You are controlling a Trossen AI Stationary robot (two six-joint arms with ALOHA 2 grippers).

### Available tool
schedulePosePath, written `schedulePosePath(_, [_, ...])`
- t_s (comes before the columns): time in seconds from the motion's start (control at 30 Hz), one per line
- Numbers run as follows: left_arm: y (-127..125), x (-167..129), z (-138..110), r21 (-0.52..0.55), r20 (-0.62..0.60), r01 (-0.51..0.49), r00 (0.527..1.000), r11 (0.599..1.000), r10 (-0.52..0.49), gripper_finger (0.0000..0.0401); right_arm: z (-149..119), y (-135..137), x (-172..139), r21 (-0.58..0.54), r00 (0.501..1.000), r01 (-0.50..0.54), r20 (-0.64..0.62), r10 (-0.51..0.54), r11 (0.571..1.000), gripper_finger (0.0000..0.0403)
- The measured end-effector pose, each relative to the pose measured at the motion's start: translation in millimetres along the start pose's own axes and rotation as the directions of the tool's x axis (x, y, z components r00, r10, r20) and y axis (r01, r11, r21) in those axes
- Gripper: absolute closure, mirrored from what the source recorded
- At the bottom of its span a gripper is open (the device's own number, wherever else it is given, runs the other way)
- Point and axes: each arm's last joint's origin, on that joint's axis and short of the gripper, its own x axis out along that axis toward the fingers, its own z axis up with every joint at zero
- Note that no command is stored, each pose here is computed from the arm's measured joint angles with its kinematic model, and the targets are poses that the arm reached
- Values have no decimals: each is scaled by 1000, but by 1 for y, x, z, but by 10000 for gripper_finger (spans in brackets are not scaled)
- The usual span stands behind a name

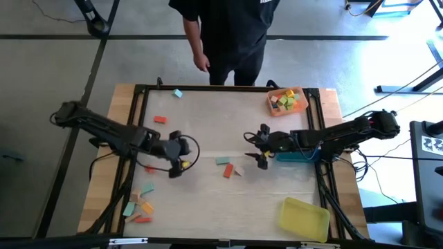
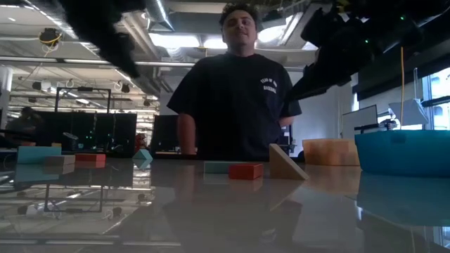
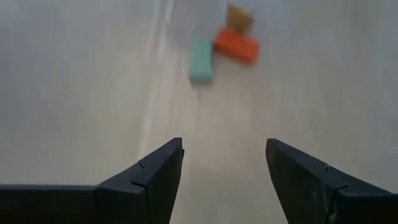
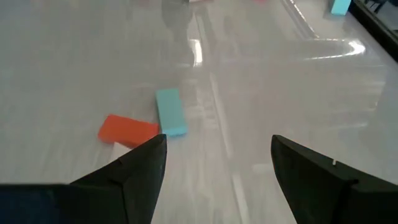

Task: Sort blocks by size
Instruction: Put the brown rectangular block into the blue bin

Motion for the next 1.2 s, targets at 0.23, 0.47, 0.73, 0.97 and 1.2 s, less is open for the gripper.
schedulePosePath(0.23, [-22, -5, -31, -136, -209, -46, 978, 990, 17, 182, 3, 0, 0, 27, 1000, 3, 27, -4, 1000, 119])
schedulePosePath(0.47, [-17, -8, -53, -217, -387, -291, 902, 932, 192, 182, 3, 0, 0, 106, 1000, 1, 26, -4, 994, 119])
schedulePosePath(0.73, [-10, -13, -63, -325, -496, -450, 830, 832, 254, 182, 2, 0, 0, 161, 1000, -14, 21, 10, 987, 119])
schedulePosePath(0.97, [14, 10, -80, -449, -487, -574, 800, 684, 351, 182, 2, -1, 0, 160, 999, 22, 23, -26, 987, 119])
schedulePosePath(1.2, [37, 39, -97, -588, -458, -566, 822, 577, 340, 182, 2, -2, 0, 159, 999, 38, 24, -42, 987, 119])
